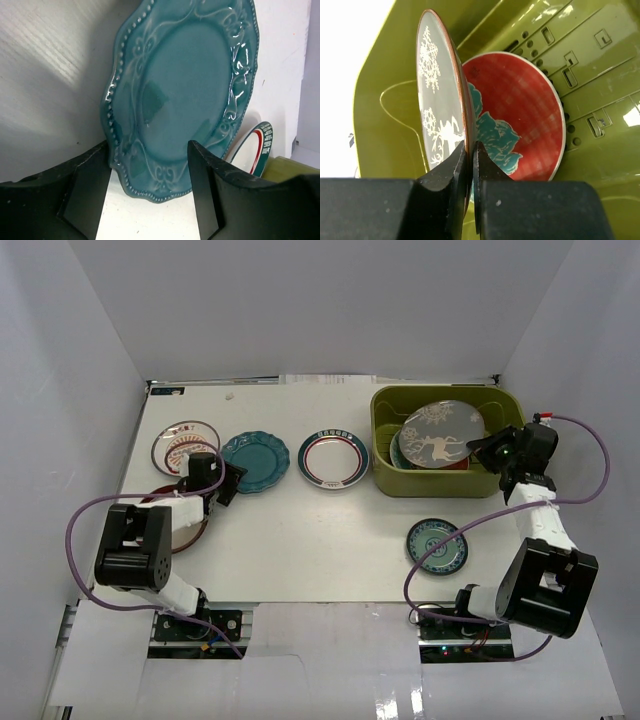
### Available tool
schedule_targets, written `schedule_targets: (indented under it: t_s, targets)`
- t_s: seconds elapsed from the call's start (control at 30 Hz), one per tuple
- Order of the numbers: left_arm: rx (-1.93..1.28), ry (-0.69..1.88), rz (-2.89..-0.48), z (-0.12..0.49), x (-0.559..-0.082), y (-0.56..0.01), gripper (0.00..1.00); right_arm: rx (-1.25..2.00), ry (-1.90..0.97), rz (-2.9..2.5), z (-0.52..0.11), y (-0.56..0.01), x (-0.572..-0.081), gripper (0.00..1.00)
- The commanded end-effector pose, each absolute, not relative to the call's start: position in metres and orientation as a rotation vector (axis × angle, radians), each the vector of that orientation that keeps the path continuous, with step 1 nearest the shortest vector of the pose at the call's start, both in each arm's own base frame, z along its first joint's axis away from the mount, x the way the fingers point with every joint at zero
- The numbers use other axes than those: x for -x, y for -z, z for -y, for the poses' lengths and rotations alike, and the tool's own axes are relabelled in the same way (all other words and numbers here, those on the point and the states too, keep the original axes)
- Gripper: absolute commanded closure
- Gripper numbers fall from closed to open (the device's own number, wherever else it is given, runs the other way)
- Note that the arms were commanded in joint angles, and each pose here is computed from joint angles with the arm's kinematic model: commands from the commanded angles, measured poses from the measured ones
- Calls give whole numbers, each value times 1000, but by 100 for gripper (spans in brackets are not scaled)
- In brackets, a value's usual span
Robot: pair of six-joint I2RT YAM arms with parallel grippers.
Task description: Place the plates into the plastic bin on the countertop
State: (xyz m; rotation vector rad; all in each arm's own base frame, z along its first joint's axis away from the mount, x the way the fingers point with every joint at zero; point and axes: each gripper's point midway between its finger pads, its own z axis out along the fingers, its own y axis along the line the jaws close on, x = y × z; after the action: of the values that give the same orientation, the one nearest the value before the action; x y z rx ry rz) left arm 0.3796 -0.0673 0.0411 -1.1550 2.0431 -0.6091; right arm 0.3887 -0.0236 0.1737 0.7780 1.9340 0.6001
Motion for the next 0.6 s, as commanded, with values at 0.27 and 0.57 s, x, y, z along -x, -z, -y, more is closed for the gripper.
schedule_targets:
  t_s: [0.27,0.57]
  targets:
    - [1183,414,-2096,54,-367,-8,63,-683,-590,-1936,26,-160,-412,72]
    - [1119,391,-2079,53,-363,-19,100,-681,-506,-2004,31,-139,-398,38]
